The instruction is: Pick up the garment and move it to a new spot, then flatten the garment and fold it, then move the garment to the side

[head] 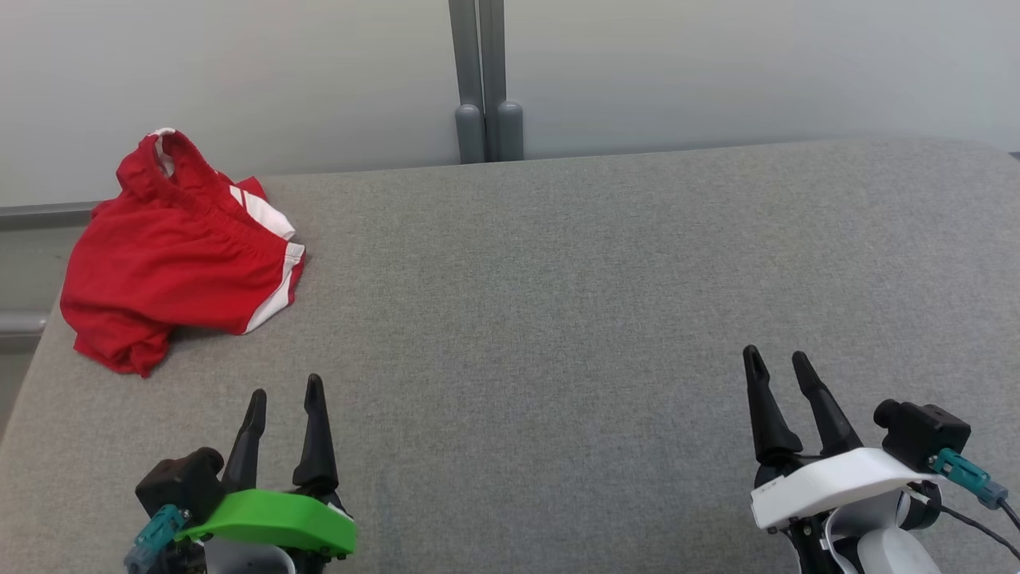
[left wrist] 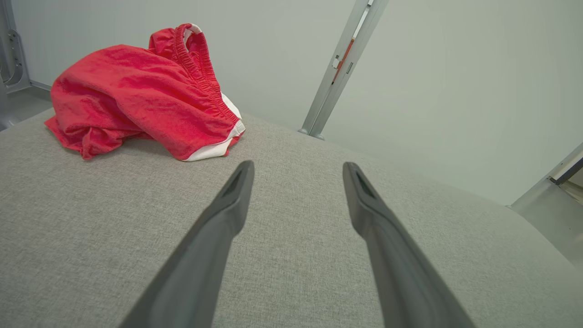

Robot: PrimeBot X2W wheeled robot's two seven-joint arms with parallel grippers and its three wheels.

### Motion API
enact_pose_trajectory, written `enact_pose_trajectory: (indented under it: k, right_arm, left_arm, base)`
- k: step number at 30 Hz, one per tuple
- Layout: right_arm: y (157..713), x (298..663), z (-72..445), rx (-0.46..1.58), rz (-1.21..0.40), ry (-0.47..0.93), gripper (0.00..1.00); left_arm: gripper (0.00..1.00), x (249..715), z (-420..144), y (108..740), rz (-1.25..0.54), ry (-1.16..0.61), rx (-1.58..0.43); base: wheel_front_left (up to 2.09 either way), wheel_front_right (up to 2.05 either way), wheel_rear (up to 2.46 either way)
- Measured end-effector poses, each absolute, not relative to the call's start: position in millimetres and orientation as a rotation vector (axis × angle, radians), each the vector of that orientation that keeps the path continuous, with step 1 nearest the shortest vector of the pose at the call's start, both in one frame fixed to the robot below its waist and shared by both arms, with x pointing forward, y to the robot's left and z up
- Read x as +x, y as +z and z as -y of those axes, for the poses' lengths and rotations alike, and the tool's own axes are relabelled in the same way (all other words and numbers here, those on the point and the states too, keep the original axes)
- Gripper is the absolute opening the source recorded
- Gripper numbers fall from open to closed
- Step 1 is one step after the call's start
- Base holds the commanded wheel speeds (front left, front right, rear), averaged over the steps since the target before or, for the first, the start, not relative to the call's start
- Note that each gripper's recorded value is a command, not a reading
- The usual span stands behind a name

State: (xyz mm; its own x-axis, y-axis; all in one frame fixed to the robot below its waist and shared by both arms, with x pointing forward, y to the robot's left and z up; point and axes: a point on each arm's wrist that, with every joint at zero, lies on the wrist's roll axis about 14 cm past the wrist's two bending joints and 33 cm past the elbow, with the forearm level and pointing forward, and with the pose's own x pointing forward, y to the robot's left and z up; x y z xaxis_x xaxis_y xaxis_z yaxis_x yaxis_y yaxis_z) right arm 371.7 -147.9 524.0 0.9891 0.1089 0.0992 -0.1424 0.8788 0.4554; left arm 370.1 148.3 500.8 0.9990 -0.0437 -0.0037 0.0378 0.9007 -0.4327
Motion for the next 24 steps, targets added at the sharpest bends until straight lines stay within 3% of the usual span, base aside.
enact_pose_trajectory:
  k: [24]
  right_arm:
    - [531.5, 366.7, 142.4, 0.264, 0.125, 0.162, 1.00]
  left_arm:
    - [1.00, 361.9, -144.3, 493.9, 0.001, -0.056, -0.256]
  base:
    - [0.00, 0.00, 0.00]
